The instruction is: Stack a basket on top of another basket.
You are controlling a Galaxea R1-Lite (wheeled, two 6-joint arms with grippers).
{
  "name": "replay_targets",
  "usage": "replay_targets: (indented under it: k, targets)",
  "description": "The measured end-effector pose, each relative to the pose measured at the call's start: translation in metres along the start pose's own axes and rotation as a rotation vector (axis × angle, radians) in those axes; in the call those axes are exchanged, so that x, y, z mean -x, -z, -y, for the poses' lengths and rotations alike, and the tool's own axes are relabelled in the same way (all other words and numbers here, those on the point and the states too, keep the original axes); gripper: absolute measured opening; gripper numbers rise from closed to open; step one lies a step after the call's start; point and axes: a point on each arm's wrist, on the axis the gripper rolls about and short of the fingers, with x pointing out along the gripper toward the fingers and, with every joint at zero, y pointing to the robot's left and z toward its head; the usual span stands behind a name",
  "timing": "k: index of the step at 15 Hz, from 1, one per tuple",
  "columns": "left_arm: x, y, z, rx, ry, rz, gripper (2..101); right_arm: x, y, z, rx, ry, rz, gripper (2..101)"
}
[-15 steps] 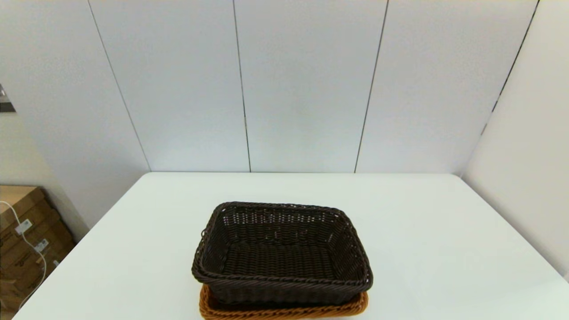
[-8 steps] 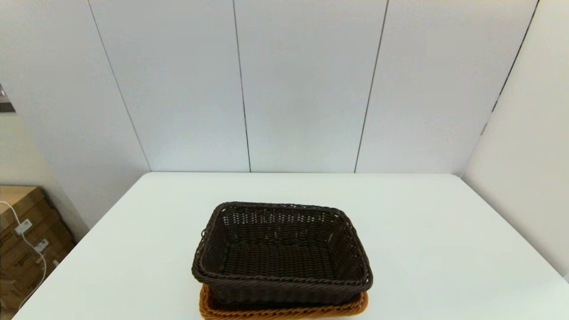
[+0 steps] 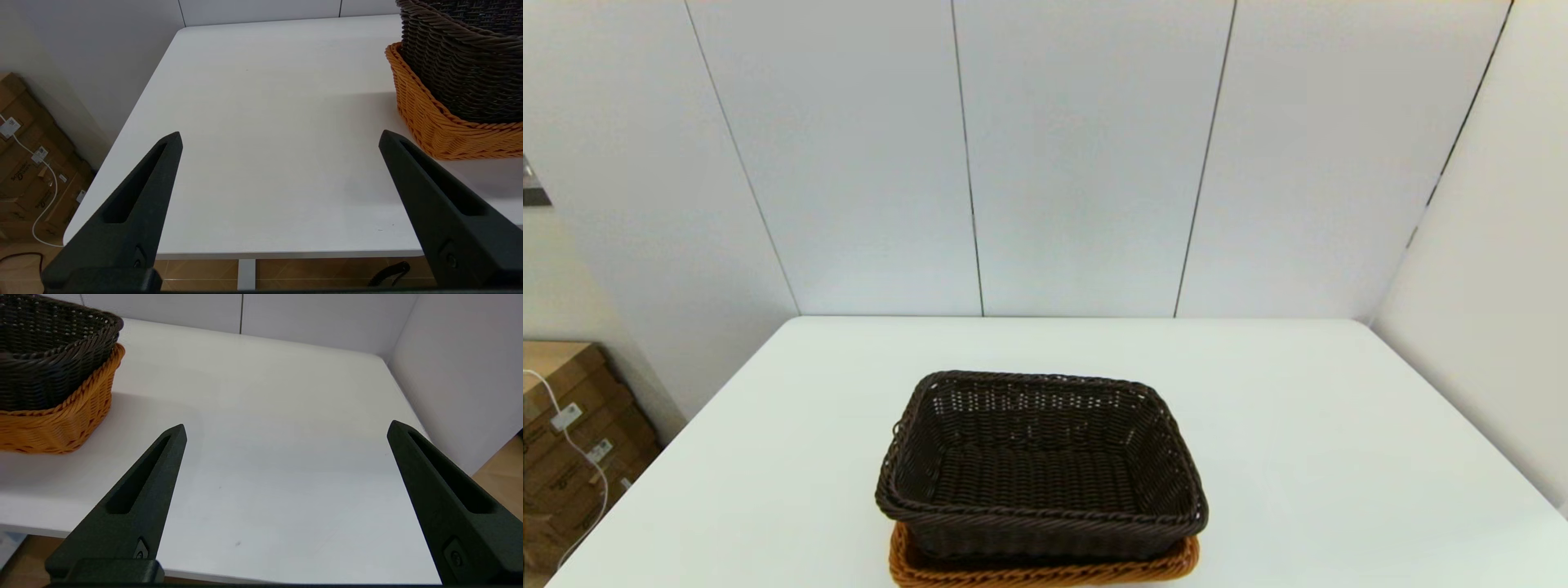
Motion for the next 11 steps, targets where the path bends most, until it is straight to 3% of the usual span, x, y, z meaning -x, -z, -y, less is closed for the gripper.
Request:
replay_targets:
  k: [11]
  targets:
    - [0.0, 0.0, 0.0, 0.001, 0.0, 0.0, 97.8, -0.0005, 0.0014, 0.0, -0.034, 0.005, -0.005, 97.3]
